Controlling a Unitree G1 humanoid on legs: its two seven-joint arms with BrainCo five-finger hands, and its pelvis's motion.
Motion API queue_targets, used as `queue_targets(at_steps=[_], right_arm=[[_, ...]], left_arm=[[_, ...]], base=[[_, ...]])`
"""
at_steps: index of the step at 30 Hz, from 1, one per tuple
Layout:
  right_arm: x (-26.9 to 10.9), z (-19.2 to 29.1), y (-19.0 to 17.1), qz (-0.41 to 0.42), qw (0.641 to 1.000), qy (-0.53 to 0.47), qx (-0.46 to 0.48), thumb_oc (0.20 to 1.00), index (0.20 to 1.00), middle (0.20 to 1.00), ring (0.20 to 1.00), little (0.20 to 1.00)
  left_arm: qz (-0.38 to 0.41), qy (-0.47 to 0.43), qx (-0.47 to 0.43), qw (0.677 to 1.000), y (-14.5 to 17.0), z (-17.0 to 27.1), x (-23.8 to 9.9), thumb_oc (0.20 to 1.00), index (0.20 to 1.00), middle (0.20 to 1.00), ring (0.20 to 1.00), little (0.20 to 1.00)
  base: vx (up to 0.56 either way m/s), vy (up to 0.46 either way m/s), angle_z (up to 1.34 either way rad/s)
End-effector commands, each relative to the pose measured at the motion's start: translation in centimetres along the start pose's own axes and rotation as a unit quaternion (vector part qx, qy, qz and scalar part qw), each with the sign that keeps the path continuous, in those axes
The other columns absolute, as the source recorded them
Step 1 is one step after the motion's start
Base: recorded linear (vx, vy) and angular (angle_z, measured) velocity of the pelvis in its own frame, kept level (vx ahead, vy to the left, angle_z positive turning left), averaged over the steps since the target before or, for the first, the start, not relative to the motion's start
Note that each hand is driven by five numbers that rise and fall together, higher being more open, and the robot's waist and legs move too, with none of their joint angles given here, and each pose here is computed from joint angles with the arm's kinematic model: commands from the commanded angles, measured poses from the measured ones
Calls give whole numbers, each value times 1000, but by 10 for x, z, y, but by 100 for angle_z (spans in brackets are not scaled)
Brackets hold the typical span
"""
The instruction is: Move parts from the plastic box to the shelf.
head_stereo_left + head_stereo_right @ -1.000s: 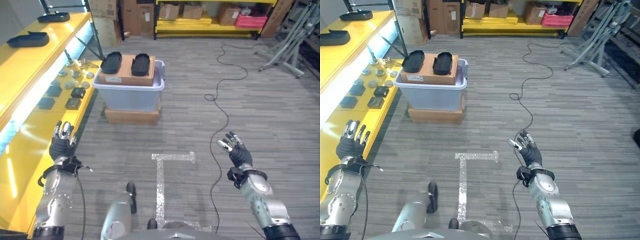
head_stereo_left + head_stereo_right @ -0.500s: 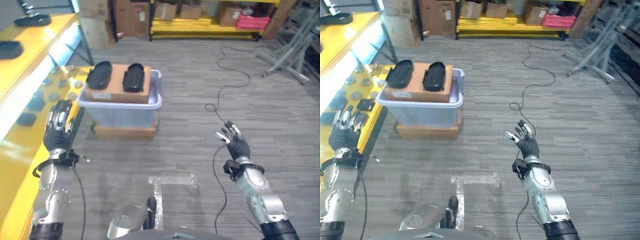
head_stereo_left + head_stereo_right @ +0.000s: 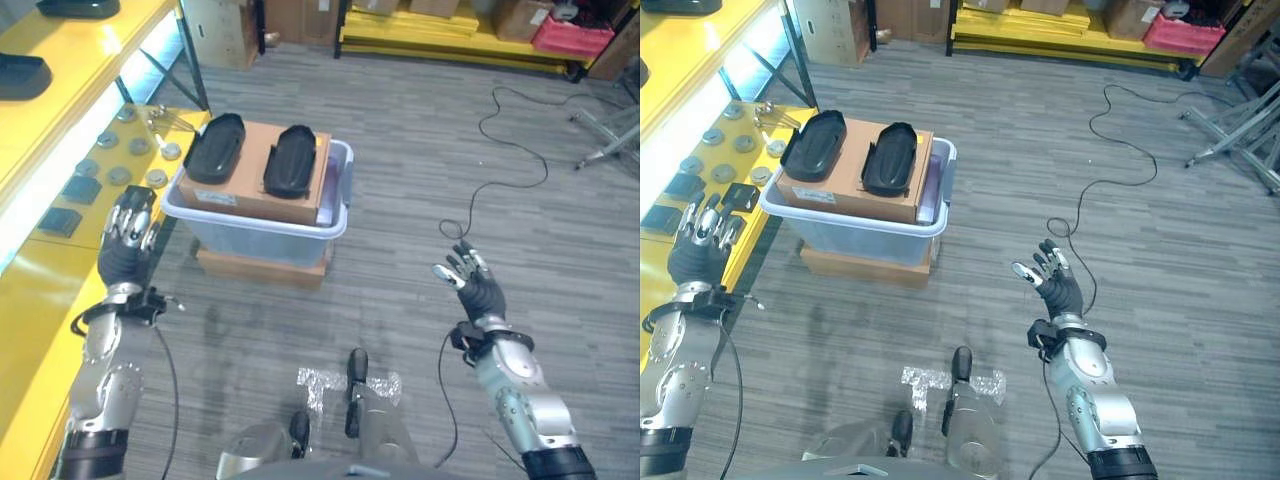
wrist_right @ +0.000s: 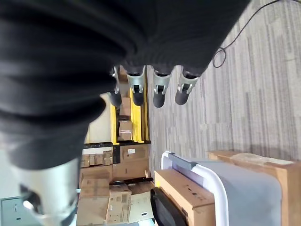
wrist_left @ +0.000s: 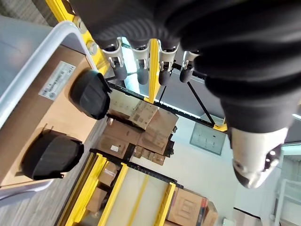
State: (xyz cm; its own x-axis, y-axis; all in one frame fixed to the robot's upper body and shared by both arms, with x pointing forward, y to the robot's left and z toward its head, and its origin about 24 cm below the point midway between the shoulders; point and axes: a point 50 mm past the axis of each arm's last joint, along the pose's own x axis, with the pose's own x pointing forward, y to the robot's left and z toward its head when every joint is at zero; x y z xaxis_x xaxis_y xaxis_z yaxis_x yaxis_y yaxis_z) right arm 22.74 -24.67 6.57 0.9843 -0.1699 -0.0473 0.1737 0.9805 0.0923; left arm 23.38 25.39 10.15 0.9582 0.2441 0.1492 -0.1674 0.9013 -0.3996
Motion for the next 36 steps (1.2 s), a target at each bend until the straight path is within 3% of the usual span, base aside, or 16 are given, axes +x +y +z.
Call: queue_targets(at_steps=[1,8,18,27,36], right_arm=[[0,16,-1,18,999,-37,-5,1000,1000,1000,1000,1000],[-5,17,-24,-6,999,-34,-15,1000,1000,1000,1000,1000],[5,12,-16,10,1000,-15,-24,1000,1000,1000,1000,1000],[-5,8,-30,-15,999,-14,-37,1000,1000,1000,1000,1000],[-1,3,-8,-16,1000,-17,4,1000,1000,1000,1000,1000]], left_arm=[[-43,-59,6,997,-7,28,-1,1000,1000,1000,1000,1000],[-63,-32,-31,997,-13,14,-7,1000,1000,1000,1000,1000],[-36,-11,-42,998,-3,1,-8,1000,1000,1000,1000,1000],[-78,-27,-73,994,-17,7,-3,1000,1000,1000,1000,1000],[-136,-59,-11,989,-26,26,-1,1000,1000,1000,1000,1000]], base=[[215,-220,40],[216,-267,39],[164,-162,-5],[296,279,20],[291,350,-25]])
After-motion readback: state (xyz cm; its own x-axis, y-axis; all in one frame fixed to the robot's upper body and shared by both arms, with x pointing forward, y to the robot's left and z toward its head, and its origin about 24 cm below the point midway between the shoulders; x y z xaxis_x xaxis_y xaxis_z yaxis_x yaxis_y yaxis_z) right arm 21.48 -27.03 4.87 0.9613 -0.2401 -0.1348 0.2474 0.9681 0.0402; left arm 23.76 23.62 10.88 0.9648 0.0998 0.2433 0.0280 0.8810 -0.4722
